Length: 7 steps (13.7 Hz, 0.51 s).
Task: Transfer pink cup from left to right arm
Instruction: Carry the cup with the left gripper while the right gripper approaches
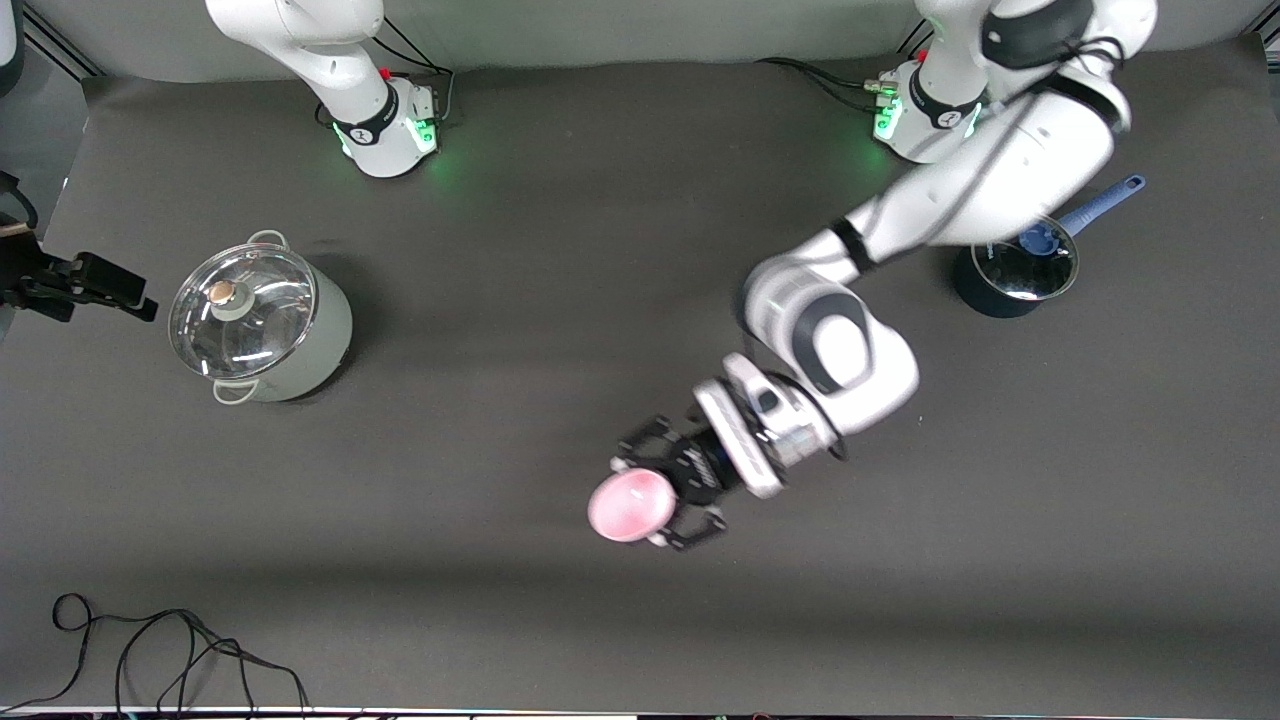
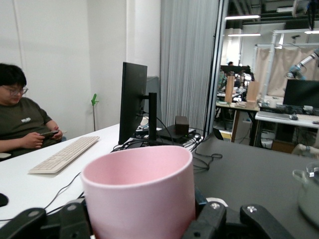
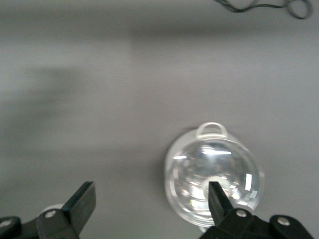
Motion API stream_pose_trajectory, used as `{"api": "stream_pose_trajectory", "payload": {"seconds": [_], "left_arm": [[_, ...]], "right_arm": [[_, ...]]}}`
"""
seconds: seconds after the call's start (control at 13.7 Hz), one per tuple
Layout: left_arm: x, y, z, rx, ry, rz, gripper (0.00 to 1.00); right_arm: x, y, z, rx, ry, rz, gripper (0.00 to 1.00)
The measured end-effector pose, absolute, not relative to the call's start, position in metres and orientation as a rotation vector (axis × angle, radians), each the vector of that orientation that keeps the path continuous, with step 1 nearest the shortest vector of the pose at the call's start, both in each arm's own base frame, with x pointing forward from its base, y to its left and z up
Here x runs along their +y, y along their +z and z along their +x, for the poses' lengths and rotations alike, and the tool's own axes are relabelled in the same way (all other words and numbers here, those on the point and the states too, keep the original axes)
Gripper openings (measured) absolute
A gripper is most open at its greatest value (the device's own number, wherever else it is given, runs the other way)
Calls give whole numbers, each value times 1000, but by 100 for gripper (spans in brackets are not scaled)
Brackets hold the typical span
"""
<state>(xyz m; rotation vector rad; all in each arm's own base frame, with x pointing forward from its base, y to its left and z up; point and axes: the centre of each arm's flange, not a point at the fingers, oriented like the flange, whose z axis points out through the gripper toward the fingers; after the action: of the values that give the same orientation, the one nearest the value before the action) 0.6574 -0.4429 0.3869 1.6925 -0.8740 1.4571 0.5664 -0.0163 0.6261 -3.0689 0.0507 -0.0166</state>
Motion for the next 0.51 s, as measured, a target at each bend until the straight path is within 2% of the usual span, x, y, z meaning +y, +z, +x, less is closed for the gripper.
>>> {"api": "stream_pose_trajectory", "payload": {"seconds": [0.22, 0.51], "left_arm": [[-523, 426, 599, -780, 1400, 1724, 66], [-569, 450, 548, -759, 1357, 1731, 66]], "right_arm": [[29, 642, 567, -13, -60, -3018, 100], [92, 660, 570, 15, -104, -3005, 100]]}}
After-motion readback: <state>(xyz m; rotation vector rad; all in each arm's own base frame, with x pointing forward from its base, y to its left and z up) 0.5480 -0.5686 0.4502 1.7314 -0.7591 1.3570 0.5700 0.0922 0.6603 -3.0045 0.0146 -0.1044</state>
